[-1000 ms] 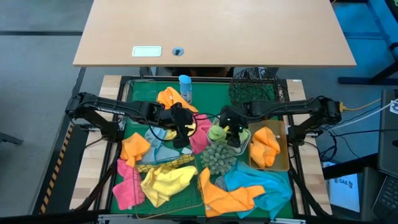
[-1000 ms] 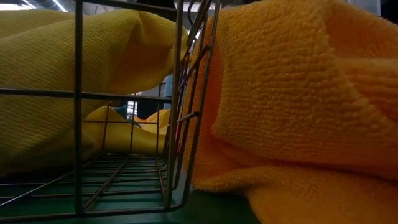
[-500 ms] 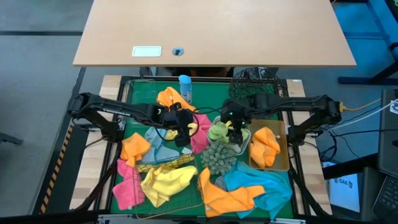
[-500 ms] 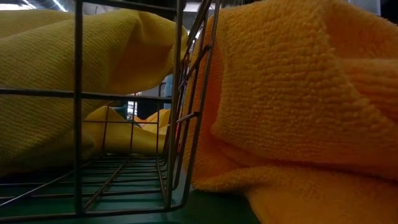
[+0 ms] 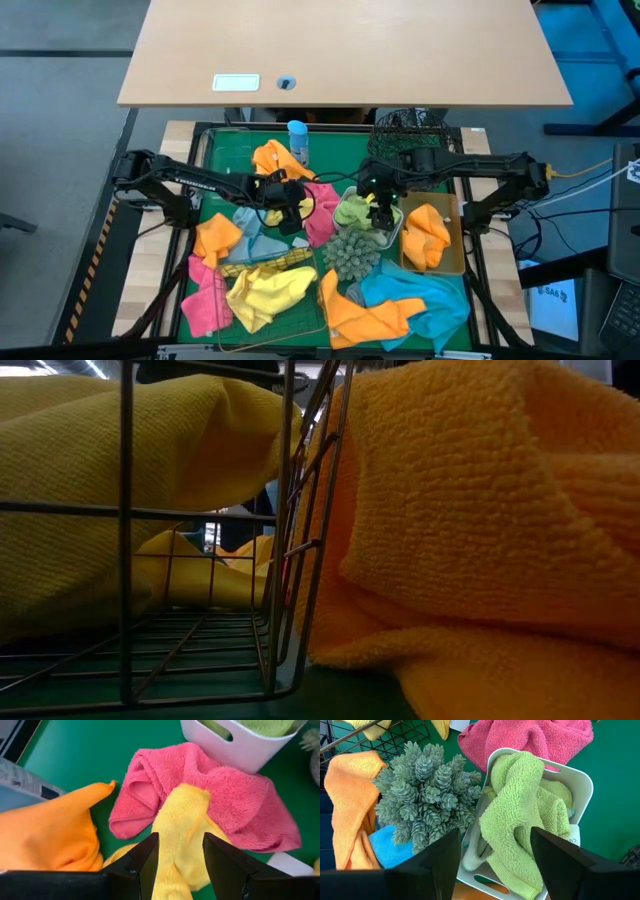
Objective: Sort microfiber towel by color & place in baskets
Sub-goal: Put the yellow microfiber cloth into the gold wire basket
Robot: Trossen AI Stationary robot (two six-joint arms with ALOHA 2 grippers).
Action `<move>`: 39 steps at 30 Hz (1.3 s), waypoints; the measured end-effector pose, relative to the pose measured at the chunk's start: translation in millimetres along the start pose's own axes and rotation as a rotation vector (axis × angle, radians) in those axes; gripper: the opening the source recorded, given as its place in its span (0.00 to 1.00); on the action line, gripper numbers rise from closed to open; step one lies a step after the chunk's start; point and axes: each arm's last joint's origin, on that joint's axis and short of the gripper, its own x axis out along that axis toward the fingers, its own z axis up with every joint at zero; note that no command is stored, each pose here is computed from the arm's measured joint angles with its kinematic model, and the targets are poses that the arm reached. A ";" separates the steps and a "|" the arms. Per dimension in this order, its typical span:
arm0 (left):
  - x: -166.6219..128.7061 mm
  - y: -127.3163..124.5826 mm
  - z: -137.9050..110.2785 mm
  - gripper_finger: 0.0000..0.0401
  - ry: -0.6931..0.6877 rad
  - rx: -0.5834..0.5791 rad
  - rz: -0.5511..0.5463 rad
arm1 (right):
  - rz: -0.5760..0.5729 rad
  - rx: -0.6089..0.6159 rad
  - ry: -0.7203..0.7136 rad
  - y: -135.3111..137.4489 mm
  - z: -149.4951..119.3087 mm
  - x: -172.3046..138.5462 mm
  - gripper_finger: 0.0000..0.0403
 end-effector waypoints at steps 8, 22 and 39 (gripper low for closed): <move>20.1 4.5 -21.7 0.37 -0.069 -0.006 -0.004 | 0.000 0.000 0.000 0.0 0.0 0.0 0.59; 27.7 4.5 -33.1 0.37 -0.117 0.056 -0.031 | 0.002 -0.002 -0.010 0.1 0.9 0.0 0.59; 28.4 10.1 -19.3 0.01 -0.165 -0.008 -0.046 | 0.004 -0.005 -0.028 0.3 2.6 0.0 0.59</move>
